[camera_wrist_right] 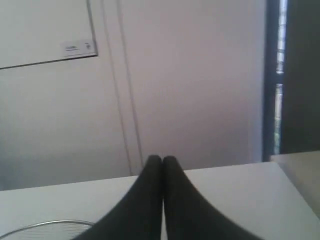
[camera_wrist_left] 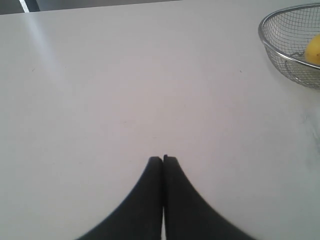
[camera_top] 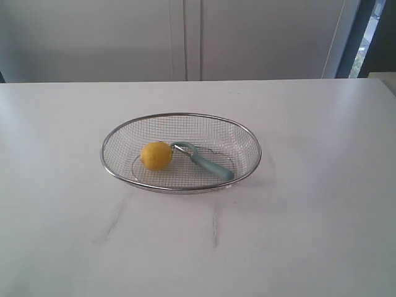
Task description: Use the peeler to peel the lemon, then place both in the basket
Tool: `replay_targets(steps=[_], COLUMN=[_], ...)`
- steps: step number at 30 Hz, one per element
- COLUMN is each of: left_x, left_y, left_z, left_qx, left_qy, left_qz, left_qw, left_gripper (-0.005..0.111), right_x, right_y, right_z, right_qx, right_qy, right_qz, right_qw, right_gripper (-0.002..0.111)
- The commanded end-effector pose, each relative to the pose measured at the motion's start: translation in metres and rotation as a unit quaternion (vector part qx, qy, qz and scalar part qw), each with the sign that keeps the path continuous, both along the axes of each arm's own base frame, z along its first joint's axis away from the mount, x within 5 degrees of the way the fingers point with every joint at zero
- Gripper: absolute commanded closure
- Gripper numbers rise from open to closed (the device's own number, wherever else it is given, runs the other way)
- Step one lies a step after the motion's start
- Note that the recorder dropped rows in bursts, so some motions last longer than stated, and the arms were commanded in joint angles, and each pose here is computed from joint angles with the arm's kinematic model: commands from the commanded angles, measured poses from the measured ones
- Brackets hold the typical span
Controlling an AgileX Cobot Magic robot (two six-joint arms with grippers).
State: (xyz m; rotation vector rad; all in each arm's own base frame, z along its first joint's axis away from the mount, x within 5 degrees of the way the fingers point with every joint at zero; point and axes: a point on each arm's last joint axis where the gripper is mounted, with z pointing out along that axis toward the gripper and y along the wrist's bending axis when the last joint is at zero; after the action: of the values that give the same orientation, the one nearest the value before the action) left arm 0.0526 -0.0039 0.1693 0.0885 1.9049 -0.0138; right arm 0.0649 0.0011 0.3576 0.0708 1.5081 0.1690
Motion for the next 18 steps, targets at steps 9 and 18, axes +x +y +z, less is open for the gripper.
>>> replay_targets(steps=[9,18], left_x=[0.0,0.0], left_y=[0.0,0.0], left_z=[-0.001,-0.001], left_qx=[-0.003,-0.003], left_qy=[0.0,0.0], left_qz=[-0.003,-0.003], left_qw=[1.0,1.0], left_gripper=[0.107,0.107], right_x=[-0.015,-0.007], right_y=[-0.016,-0.014], right_z=[-0.086,-0.142], right_qx=[0.03,-0.034], right_qy=[0.076,0.128], right_qz=[-0.13,-0.114], right_qw=[0.988,0.985], right_gripper=[0.108,0.108])
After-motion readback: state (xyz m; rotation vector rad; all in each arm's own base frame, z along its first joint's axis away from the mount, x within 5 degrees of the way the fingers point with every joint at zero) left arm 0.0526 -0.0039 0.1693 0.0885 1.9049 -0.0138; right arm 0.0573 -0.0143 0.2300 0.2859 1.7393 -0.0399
